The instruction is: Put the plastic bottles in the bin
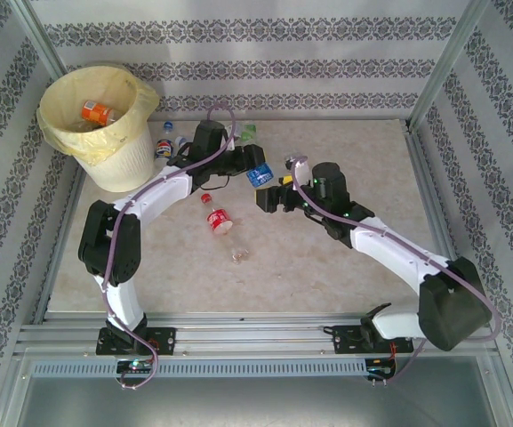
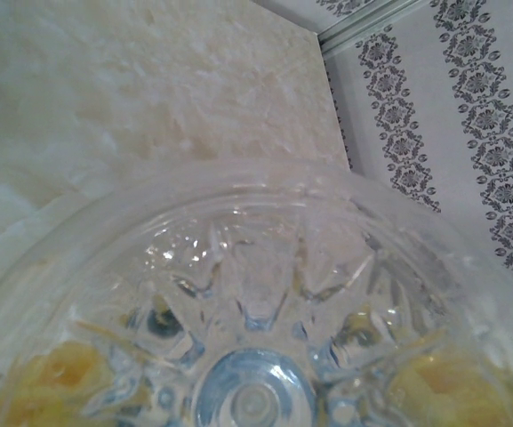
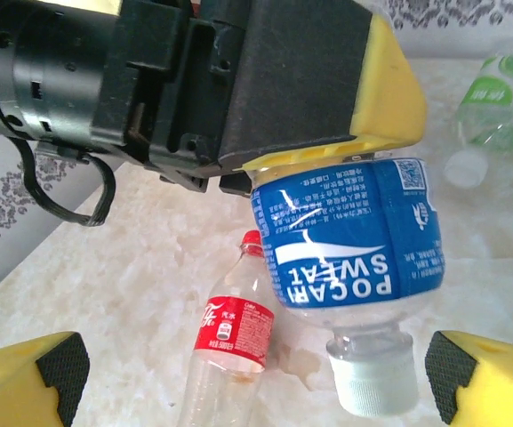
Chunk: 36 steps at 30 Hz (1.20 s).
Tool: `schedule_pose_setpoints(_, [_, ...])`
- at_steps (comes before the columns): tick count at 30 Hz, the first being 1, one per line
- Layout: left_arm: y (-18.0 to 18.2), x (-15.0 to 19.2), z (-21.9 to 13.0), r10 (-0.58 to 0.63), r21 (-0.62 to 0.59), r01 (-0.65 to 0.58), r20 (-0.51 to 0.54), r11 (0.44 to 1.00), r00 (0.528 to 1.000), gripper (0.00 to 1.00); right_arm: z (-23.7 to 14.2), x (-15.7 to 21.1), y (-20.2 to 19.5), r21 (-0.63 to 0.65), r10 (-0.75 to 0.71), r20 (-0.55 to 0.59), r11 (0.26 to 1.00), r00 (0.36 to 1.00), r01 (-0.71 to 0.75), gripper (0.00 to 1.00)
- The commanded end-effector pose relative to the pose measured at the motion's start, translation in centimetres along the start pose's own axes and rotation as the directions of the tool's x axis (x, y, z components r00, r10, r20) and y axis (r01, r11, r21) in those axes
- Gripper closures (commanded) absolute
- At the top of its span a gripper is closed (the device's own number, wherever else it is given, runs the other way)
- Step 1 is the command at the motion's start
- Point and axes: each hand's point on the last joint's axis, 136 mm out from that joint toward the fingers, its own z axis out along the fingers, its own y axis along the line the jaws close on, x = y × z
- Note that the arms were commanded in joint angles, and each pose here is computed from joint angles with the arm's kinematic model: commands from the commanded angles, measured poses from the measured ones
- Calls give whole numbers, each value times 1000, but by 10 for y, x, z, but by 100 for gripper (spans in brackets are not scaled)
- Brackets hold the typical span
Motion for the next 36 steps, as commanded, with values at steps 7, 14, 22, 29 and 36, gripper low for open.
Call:
schedule_pose_setpoints(7, [9, -38, -32, 95, -142, -87, 50, 986, 994, 52, -36, -26, -20, 183, -91, 114, 981, 989, 69, 2])
schedule_pose_setpoints(14, [17, -61, -62, 135, -215, -112, 97, 970, 986, 53, -50, -40, -26, 255, -101, 170, 965, 980, 55, 2])
schedule_pose_setpoints(22, [20, -91, -105, 173, -288, -115, 186, 951, 967, 53, -59, -46, -37, 317, -98, 220, 948, 971, 24, 2])
schedule_pose_setpoints(29, [26, -134, -169, 224, -388, -98, 294, 916, 929, 54, -58, -45, -43, 335, -85, 222, 942, 971, 6, 2])
schedule_pose_setpoints(36, [19, -179, -232, 299, -439, -99, 415, 893, 859, 54, -61, -46, -55, 377, -64, 253, 925, 965, -37, 2])
